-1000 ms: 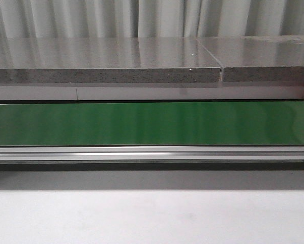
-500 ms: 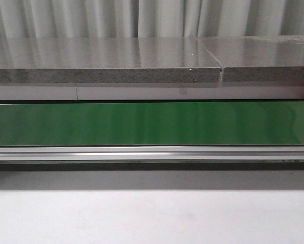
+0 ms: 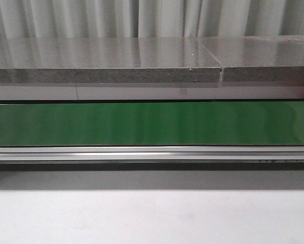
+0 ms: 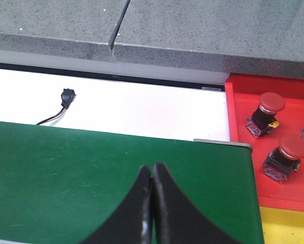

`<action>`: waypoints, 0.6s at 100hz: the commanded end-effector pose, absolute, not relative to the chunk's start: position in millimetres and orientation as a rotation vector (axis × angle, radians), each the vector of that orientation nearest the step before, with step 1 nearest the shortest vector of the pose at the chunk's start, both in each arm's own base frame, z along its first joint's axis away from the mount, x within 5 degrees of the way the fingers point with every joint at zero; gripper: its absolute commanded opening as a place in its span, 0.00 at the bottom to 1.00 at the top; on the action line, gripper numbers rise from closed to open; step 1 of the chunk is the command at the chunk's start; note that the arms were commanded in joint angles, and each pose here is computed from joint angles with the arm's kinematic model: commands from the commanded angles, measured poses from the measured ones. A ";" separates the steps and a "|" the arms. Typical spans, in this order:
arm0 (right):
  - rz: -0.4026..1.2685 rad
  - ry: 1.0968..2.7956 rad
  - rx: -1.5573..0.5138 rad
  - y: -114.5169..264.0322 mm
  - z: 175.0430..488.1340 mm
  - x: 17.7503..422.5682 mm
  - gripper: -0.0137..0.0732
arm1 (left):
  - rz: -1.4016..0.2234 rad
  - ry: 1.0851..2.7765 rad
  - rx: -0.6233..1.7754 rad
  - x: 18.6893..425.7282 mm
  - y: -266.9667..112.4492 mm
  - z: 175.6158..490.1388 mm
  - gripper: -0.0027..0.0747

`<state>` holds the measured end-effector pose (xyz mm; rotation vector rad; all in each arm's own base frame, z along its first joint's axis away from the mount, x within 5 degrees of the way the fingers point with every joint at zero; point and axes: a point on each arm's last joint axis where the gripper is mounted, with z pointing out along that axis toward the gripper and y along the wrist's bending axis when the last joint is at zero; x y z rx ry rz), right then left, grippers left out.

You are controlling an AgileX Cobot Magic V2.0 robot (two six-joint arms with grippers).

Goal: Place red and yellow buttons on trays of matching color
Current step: 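Lower the left gripper toward the remaining red push button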

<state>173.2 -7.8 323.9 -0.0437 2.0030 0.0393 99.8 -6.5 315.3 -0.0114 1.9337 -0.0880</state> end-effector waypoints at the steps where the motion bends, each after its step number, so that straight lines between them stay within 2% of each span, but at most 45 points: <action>1: 0.017 1.911 -0.029 -9.2 339.7 173.1 0.08 | -0.105 1.841 -0.002 101.8 -7.9 330.2 0.83; 38: 0.017 1.911 -0.029 -9.2 339.7 173.1 0.08 | -0.115 1.796 -0.044 108.2 -6.5 341.0 0.83; 60: 0.017 1.911 -0.029 -9.2 339.7 173.1 0.08 | -0.089 1.874 -0.247 151.0 8.3 361.2 0.83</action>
